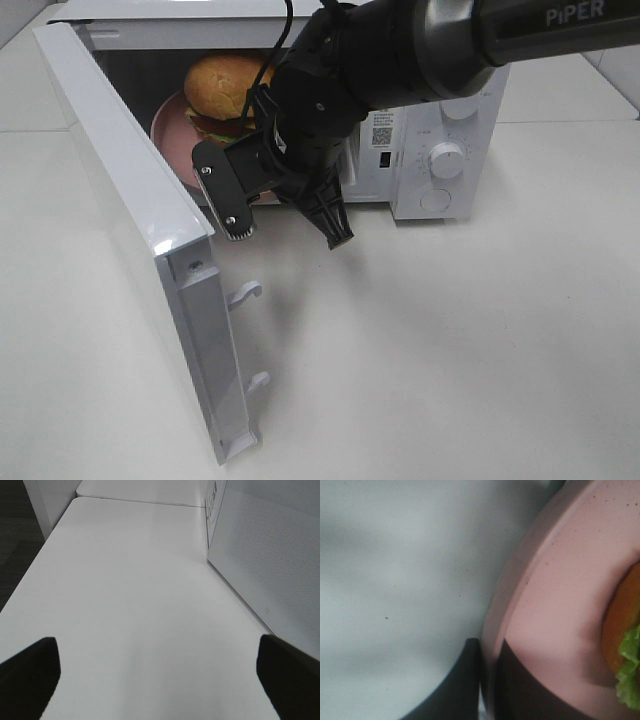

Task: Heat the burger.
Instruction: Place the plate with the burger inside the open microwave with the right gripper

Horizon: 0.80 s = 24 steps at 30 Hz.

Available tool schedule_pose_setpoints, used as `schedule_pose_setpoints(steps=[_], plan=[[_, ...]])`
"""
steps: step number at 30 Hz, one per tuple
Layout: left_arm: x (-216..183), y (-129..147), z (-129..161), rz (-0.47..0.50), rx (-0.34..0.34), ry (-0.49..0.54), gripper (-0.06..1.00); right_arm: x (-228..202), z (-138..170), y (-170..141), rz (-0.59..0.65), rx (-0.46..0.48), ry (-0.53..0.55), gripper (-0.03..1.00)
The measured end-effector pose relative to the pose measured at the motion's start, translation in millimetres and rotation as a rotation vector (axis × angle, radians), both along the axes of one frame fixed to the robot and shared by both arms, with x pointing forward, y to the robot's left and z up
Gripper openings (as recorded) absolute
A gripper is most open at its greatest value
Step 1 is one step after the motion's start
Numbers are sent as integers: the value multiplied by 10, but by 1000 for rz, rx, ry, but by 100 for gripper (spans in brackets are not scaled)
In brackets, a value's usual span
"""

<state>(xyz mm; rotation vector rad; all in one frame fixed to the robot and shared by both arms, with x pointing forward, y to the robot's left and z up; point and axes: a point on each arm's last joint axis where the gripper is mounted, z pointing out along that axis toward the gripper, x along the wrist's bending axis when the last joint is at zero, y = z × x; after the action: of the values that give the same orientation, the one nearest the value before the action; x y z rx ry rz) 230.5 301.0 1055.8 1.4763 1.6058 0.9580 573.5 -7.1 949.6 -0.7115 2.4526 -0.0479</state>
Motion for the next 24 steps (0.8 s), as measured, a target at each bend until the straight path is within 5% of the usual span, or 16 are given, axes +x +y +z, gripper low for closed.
schedule_pose_setpoints(steps=[24], plan=[[0,0,0,0,0,0,99,297,16,85,-48,22,-4,5]])
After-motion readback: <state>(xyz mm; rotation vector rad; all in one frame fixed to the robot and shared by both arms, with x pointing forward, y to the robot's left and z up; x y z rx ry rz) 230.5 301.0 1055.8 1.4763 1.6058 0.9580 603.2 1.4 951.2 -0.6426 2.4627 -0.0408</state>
